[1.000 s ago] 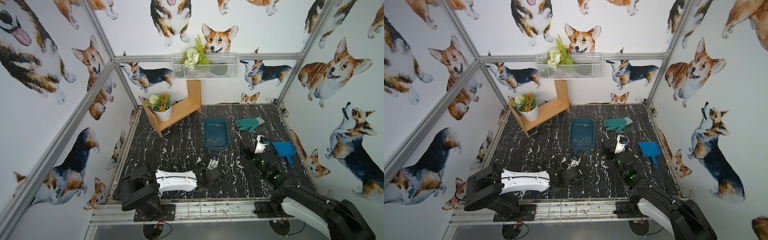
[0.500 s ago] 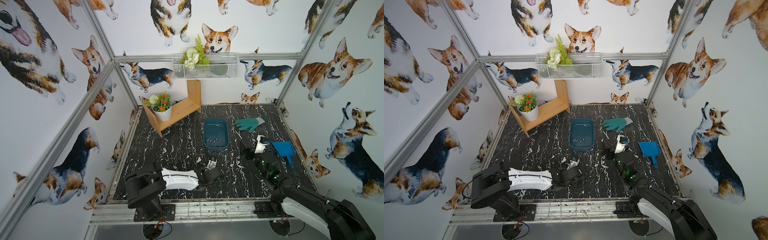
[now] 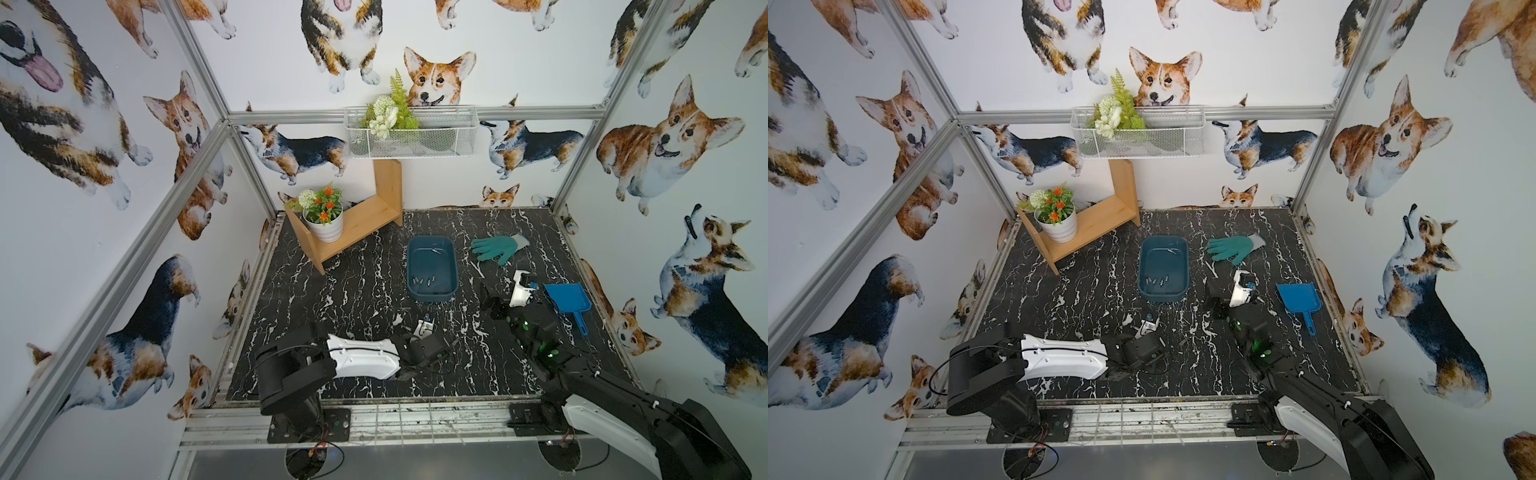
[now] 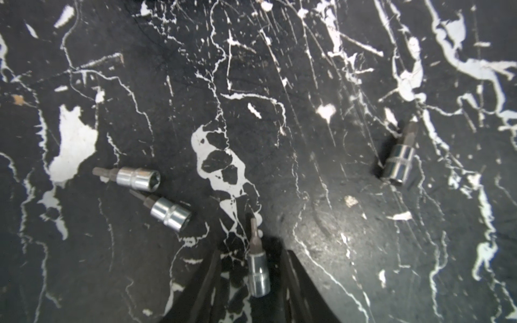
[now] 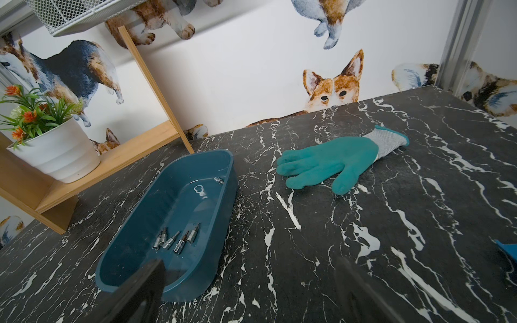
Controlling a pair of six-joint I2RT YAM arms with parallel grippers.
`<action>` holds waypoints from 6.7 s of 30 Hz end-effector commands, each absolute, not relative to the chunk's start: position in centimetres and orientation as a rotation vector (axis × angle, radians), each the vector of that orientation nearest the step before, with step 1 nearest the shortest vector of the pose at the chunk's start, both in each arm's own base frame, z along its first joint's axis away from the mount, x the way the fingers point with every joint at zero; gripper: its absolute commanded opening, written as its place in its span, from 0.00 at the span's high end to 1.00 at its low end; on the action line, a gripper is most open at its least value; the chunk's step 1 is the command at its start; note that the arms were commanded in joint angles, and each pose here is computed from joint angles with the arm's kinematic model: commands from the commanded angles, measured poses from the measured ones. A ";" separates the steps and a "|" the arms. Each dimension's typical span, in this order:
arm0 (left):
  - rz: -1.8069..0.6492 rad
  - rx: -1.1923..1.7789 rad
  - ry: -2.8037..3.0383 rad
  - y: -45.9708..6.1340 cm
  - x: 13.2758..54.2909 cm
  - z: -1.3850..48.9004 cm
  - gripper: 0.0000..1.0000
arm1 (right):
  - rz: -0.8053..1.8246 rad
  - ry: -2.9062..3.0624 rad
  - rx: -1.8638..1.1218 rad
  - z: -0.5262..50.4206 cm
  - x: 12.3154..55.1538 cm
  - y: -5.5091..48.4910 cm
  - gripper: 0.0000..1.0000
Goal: Put the bit on the desktop into the storage box
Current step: Pick up the screwdriver bit from the center of the board, then place the screwdriver bit in the storage box, then pick up the screwdriver bit from the center of the board.
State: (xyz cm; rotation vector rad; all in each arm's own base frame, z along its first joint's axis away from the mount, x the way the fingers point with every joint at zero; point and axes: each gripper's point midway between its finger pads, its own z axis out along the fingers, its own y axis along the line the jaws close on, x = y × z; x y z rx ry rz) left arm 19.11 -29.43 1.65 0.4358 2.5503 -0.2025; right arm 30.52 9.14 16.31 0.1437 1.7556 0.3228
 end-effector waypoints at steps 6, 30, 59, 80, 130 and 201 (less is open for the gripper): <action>-0.107 0.471 2.584 -28.3 18.8 0.7 0.69 | 0.329 1.714 0.164 17.2 30.6 8.9 0.00; -0.194 0.436 2.493 -29.1 19.8 4.4 0.85 | 0.330 1.711 0.167 17.2 30.6 8.9 0.00; -0.363 0.389 2.220 -30.4 35.3 15.8 0.86 | 0.342 1.718 0.152 17.0 30.7 9.2 0.00; -0.395 0.336 2.200 -30.8 42.0 14.8 0.44 | 0.387 1.772 0.111 16.6 31.1 10.6 0.00; -0.205 0.014 1.852 -10.4 27.7 15.5 0.00 | 0.409 2.632 0.007 3.6 21.1 21.3 0.46; -0.224 0.009 1.836 -10.3 27.5 15.5 0.00 | 0.143 2.550 -0.207 8.1 24.2 21.9 0.90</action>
